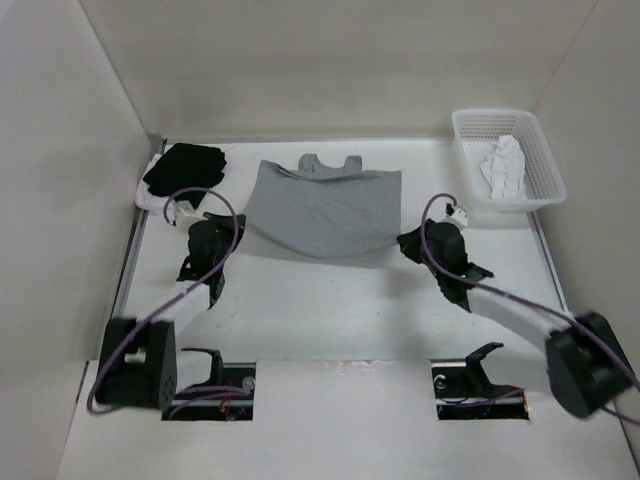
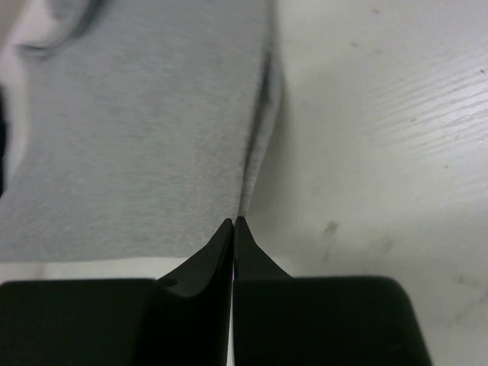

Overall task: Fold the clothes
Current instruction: Fold the tank top

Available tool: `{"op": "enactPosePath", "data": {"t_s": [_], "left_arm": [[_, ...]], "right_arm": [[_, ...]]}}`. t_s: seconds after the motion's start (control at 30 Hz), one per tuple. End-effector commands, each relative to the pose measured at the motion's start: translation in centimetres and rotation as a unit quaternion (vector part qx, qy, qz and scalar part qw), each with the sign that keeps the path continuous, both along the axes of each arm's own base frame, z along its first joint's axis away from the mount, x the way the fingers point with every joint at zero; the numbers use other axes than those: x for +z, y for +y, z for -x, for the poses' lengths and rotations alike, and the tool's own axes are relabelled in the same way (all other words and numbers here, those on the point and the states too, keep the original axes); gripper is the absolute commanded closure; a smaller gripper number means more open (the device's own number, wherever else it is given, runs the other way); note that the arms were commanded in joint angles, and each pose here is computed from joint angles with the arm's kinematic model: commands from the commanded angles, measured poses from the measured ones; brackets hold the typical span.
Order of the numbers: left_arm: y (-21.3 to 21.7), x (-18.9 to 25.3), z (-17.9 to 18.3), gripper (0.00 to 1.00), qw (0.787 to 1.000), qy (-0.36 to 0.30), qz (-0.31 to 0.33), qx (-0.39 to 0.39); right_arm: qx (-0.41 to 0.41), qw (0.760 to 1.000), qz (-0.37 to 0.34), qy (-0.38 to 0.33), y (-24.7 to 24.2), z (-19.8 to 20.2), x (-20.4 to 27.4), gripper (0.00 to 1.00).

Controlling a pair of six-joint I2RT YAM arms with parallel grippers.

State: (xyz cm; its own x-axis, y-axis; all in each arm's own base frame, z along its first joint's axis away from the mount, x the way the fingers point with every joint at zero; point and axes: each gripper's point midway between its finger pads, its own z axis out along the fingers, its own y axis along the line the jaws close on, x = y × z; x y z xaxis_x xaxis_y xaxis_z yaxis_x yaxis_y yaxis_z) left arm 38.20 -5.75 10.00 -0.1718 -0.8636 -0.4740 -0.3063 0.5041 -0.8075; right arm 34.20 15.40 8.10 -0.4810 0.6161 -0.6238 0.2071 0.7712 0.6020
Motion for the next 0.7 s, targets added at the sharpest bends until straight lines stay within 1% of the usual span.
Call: {"op": "enactPosePath", "data": {"t_s": [0.0,0.1,0.2,0.27,0.33,0.43,0.5,0.6,0.67], "left_arm": [[0.6,9.8,1.6,0.99,0.993,-0.119,-0.008,0.0],[1.6,17.1,5.5,0.99,0.981,-0.189,-0.04,0.006],[2.2,23.6,10.4,0.99,0.967,-0.245,-0.068,0.007],[2.5,26.7,13.6,0.99,0.959,-0.274,-0.078,0.008],[2.7,28.4,16.1,0.99,0.954,-0.288,-0.083,0.009],[3.1,28.8,18.1,0.99,0.954,-0.287,-0.09,0.011],[3.4,27.6,18.2,0.99,0.957,-0.272,-0.098,0.015],[3.4,23.6,16.1,0.98,0.969,-0.225,-0.104,0.014],[3.5,20.5,14.1,0.98,0.976,-0.188,-0.107,0.015]], "right_arm": [[0.015,0.993,0.022,-0.112,-0.6,2.3,8.6,0.99],[0.027,0.985,0.035,-0.165,-2.0,6.6,14.5,0.99],[0.03,0.979,0.032,-0.199,-4.0,11.0,19.6,0.99],[0.04,0.975,0.02,-0.218,-4.8,13.5,22.4,0.99],[0.054,0.972,0.01,-0.228,-5.3,15.2,24.2,0.98],[0.081,0.97,0.002,-0.23,-5.1,16.8,25.6,0.97],[0.102,0.969,0.006,-0.225,-3.8,16.9,25.6,0.96],[0.124,0.968,0.034,-0.214,-1.0,15.7,24.2,0.96],[0.132,0.968,0.053,-0.205,0.9,13.8,22.8,0.96]]}}
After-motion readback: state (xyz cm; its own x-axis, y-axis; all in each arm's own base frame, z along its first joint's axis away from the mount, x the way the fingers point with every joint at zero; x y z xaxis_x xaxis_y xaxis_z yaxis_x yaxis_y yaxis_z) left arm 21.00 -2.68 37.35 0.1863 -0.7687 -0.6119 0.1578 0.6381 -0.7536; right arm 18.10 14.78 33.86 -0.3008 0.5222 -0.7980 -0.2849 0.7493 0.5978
